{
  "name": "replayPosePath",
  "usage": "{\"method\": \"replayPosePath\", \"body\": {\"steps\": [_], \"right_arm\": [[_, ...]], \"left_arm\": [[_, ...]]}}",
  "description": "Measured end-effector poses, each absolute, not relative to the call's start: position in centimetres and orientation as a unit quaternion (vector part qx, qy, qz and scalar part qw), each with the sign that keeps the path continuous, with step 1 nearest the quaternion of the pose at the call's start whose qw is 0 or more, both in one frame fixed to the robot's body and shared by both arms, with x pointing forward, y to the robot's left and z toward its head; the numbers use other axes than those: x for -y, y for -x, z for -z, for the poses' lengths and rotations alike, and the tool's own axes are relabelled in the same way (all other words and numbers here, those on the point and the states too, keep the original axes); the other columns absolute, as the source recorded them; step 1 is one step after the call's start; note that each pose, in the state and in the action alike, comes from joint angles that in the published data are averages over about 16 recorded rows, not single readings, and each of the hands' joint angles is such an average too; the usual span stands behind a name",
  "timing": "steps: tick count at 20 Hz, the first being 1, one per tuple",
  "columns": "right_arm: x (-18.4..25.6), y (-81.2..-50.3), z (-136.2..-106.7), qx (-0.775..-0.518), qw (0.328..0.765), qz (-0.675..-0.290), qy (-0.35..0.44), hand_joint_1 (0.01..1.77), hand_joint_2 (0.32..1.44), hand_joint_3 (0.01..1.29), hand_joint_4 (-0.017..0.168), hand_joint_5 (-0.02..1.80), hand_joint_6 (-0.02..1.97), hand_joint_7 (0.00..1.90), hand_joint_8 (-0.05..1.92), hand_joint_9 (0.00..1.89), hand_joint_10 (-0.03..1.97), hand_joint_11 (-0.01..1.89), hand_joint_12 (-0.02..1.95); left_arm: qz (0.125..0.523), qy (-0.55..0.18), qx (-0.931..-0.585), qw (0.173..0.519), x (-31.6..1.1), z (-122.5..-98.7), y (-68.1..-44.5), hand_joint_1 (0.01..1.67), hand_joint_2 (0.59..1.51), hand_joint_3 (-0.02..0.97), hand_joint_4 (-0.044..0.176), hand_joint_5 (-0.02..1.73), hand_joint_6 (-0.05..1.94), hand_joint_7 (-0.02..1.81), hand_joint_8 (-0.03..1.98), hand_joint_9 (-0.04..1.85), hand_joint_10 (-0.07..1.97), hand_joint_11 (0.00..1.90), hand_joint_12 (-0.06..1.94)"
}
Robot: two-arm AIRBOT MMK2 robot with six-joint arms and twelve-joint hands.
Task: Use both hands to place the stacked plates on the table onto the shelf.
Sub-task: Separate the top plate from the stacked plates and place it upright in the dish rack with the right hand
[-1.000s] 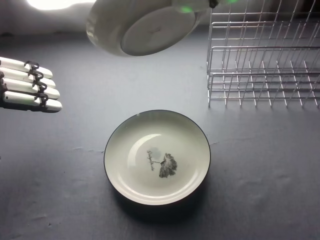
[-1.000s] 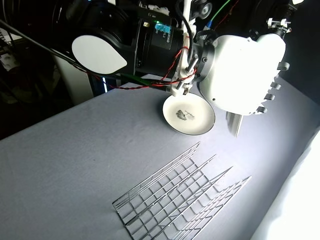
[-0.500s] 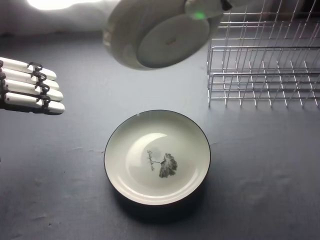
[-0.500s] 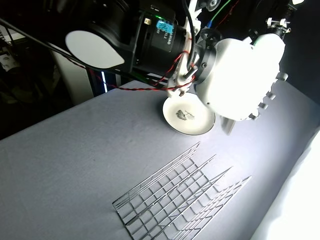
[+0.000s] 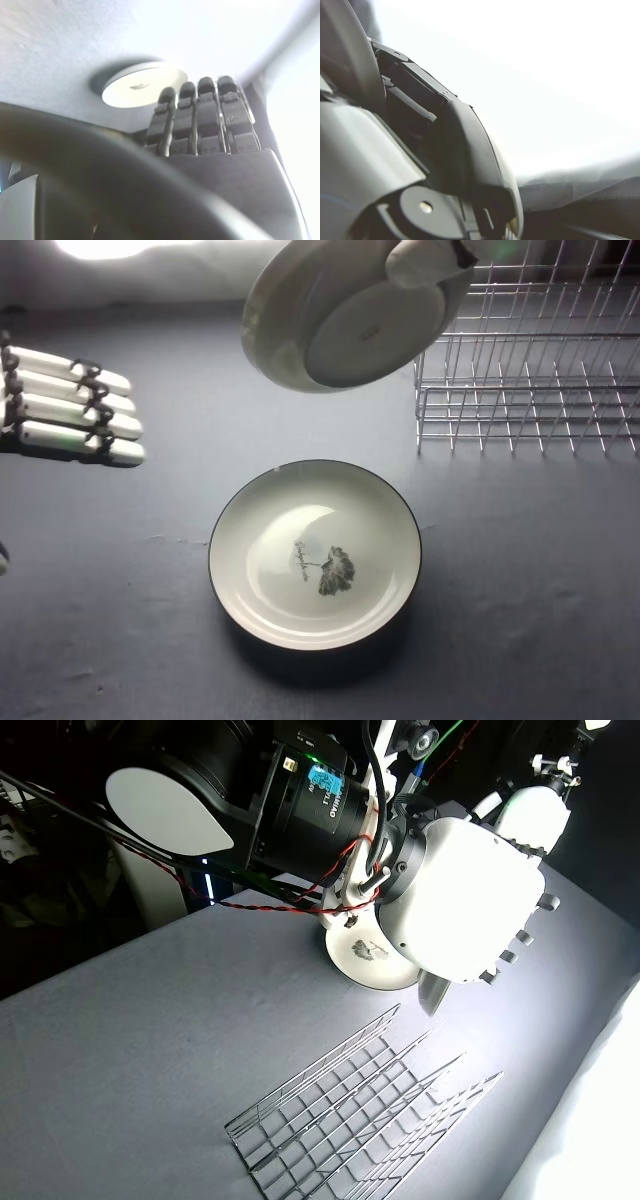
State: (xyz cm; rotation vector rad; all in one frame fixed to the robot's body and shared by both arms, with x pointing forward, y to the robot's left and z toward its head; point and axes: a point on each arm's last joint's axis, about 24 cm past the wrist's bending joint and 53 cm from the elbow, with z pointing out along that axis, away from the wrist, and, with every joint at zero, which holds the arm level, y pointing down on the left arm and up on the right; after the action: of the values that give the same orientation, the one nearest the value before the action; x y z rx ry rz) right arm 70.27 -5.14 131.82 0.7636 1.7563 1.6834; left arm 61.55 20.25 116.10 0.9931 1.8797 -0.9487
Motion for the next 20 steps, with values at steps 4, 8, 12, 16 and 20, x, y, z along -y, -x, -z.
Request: {"method": "replayPosePath", "body": {"steps": [4, 8, 12, 16, 20], "right_arm": [[5.4, -70.6, -131.4, -0.661, 0.301, -0.626, -0.283, 1.40, 1.05, 0.01, -0.008, 0.91, 1.00, 0.99, 0.88, 0.83, 1.19, 0.70, 1.18], [5.7, -71.1, -131.2, -0.661, 0.314, -0.622, -0.278, 1.40, 1.05, 0.01, -0.008, 0.91, 1.01, 0.99, 0.88, 0.84, 1.19, 0.70, 1.18], [6.4, -71.7, -131.1, -0.660, 0.331, -0.616, -0.274, 1.40, 1.05, 0.01, -0.008, 0.91, 1.03, 0.99, 0.88, 0.84, 1.18, 0.70, 1.18], [7.6, -72.3, -131.2, -0.661, 0.351, -0.607, -0.270, 1.40, 1.05, 0.01, -0.008, 0.91, 1.04, 0.99, 0.89, 0.84, 1.19, 0.70, 1.18], [9.3, -72.8, -131.1, -0.665, 0.375, -0.590, -0.264, 1.40, 1.05, 0.01, -0.007, 0.91, 1.05, 0.99, 0.90, 0.84, 1.20, 0.70, 1.17]], "left_arm": [[0.391, -0.418, -0.725, 0.384, -18.9, -116.2, -60.3, 0.02, 1.105, 0.006, 0.002, 0.02, 0.01, 0.02, 0.01, 0.02, 0.01, 0.01, -0.01], [0.406, -0.441, -0.709, 0.371, -17.7, -116.2, -59.2, 0.02, 1.106, 0.006, 0.002, 0.02, 0.01, 0.01, 0.01, 0.02, 0.01, 0.01, -0.01], [0.412, -0.458, -0.702, 0.358, -17.0, -115.7, -58.5, 0.02, 1.108, 0.006, 0.002, 0.02, 0.01, 0.01, 0.01, 0.02, 0.01, 0.01, 0.00], [0.411, -0.468, -0.700, 0.348, -16.7, -115.1, -58.3, 0.02, 1.110, 0.006, 0.002, 0.02, 0.01, 0.01, 0.01, 0.02, 0.01, 0.01, 0.00], [0.411, -0.477, -0.698, 0.341, -16.3, -114.6, -58.2, 0.02, 1.112, 0.006, 0.002, 0.02, 0.01, 0.02, 0.01, 0.02, 0.01, 0.01, 0.00]]}}
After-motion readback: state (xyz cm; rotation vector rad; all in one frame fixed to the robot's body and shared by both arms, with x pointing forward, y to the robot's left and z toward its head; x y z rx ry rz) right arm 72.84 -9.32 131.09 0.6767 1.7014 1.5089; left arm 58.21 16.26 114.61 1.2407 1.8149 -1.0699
